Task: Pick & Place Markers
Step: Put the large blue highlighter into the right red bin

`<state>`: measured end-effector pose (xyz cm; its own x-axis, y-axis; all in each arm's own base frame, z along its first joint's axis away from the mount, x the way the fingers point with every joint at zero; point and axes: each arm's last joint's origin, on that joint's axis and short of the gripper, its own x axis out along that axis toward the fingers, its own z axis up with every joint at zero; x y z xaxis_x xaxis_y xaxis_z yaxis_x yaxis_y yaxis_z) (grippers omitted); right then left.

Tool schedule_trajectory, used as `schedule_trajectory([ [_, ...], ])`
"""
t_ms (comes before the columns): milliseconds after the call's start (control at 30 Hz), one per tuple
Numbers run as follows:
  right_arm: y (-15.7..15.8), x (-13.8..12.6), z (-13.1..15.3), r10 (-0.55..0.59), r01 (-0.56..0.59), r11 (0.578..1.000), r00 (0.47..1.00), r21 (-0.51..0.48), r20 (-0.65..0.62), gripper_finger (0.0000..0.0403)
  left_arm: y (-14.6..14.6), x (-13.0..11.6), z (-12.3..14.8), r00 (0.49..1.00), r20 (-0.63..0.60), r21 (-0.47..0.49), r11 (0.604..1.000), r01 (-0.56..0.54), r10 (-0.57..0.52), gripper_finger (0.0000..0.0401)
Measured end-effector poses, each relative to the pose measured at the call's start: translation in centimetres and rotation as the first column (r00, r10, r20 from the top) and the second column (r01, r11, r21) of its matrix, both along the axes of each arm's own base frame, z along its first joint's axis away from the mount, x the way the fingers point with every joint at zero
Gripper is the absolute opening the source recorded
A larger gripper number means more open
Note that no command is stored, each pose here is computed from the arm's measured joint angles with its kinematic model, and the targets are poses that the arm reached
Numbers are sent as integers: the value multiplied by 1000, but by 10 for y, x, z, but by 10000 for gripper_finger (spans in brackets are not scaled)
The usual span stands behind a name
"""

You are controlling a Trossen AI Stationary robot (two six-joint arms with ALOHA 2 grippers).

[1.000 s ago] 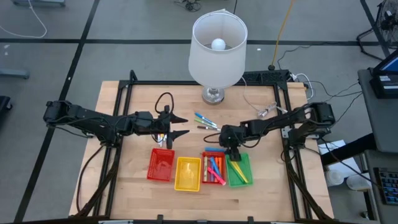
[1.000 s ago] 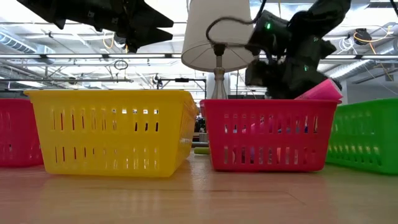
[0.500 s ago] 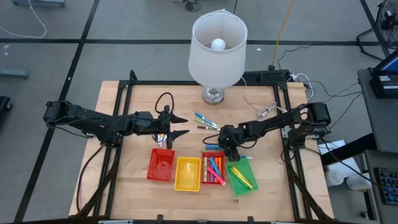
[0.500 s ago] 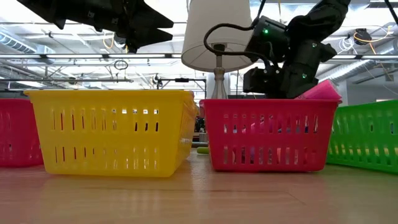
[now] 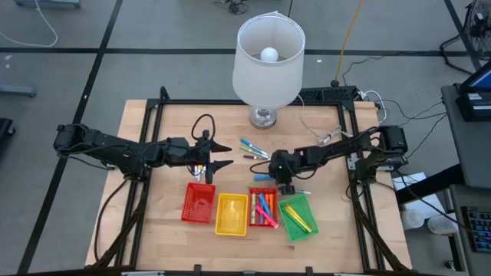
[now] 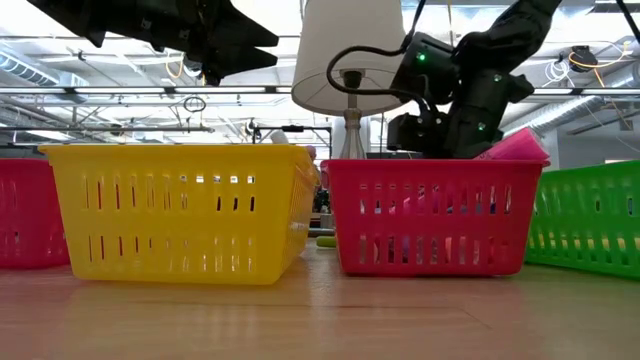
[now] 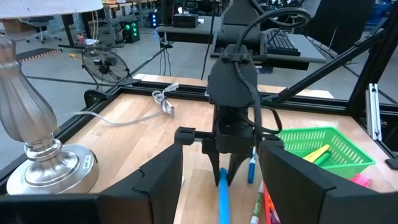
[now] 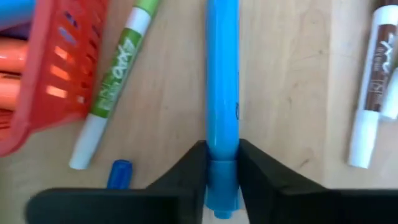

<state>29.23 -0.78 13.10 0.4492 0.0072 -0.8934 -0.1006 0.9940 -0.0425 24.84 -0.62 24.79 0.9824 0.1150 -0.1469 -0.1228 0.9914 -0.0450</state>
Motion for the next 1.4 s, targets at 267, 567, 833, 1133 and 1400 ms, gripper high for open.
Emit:
schedule_trajectory([
  [267,-7,2,5,2,-1,1000,999,-26,45,43,0,0,0,1000,0,1,1000,0,0,215],
  [567,-9,-4,31,-31,42,995,992,-86,124,43,0,0,0,1000,-1,3,1000,1,-1,212],
  [833,0,-6,59,-12,33,997,963,-73,270,45,0,0,-1,1000,-9,3,1000,0,0,211],
  [1133,5,3,88,32,18,996,855,-90,518,46,0,1,-2,1000,-23,100,995,16,-14,198],
  [1400,7,12,104,97,-34,994,739,-107,666,47,-2,10,-5,999,15,123,991,48,-50,191],
])
